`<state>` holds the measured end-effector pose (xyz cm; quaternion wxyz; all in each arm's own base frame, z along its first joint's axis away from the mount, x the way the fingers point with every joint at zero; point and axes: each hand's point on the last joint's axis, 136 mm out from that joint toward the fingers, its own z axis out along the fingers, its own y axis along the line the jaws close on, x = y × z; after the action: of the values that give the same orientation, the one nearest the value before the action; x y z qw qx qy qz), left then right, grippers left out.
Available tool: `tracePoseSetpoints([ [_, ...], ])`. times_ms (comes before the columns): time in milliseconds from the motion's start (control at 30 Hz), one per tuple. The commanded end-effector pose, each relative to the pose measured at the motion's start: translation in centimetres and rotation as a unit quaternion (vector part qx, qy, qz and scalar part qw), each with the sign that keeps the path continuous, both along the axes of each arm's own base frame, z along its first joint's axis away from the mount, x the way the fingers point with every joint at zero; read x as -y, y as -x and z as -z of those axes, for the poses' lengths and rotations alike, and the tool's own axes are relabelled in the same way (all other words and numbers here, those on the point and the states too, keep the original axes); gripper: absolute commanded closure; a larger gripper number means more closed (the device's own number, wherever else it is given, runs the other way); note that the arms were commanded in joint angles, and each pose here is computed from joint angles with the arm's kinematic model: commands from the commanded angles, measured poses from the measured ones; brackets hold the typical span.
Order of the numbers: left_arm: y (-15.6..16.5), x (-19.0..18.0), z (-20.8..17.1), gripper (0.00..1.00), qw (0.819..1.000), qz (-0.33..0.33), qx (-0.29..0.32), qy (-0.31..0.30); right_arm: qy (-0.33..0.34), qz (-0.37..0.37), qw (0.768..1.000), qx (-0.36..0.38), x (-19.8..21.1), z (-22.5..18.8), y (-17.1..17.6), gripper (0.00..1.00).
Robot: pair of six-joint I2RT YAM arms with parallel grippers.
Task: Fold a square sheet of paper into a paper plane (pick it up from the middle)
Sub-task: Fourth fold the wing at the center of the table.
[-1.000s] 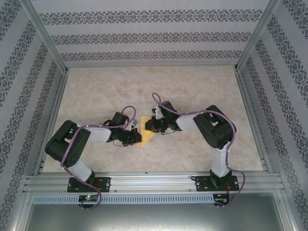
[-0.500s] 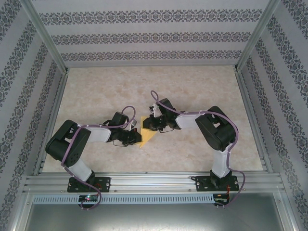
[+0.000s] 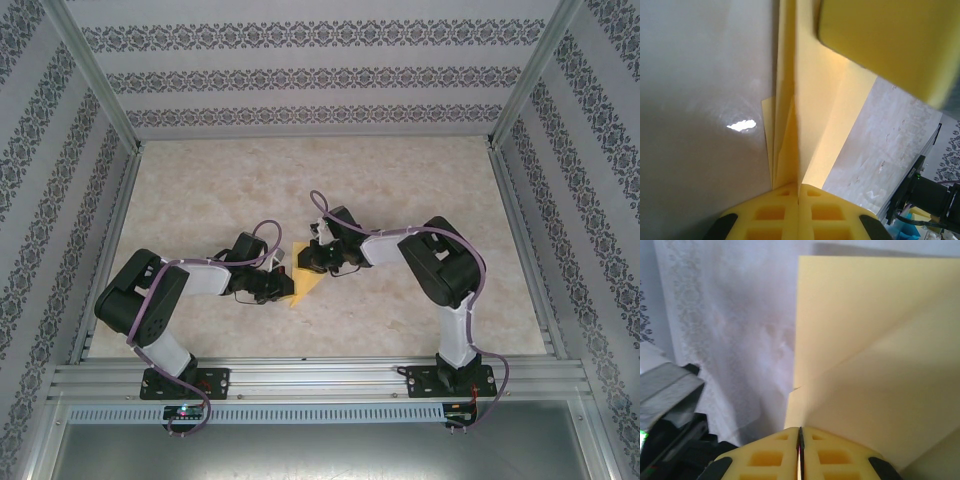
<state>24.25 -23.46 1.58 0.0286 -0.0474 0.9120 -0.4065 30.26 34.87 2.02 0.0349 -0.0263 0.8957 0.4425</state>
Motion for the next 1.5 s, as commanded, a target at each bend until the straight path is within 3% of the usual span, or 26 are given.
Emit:
tracePoseSetpoints([
  [0, 1.6, -1.8, 2.6, 0.98, 0.998, -0.012, -0.050, -0.047, 0.033, 0.007, 0.999, -0.007, 1.3, 2.1, 0.1, 0.88],
  [233, 1.6, -1.8, 2.6, 0.95, 0.997, -0.012, -0.049, -0.050, 0.052, 0.017, 0.998, -0.013, 2.1, 2.9, 0.4, 0.89],
  [467, 1.3, -1.7, 0.5, 0.84, 0.999, -0.014, -0.024, -0.039, 0.061, 0.019, 0.998, -0.017, 2.4, 3.4, 0.7, 0.90],
  [833, 2.3, -1.3, 0.3, 0.87, 0.999, 0.000, -0.040, -0.025, 0.061, 0.015, 0.998, -0.019, 2.4, 3.5, 1.1, 0.90],
  [1067, 3.5, -3.0, 1.9, 0.89, 0.993, -0.005, -0.074, -0.089, 0.064, 0.015, 0.998, -0.019, 2.6, 3.7, 1.2, 0.90],
  [1467, 4.6, -0.6, 1.2, 0.92, 0.995, 0.047, -0.070, -0.052, 0.075, 0.016, 0.997, -0.021, 2.9, 4.3, 1.4, 0.90],
])
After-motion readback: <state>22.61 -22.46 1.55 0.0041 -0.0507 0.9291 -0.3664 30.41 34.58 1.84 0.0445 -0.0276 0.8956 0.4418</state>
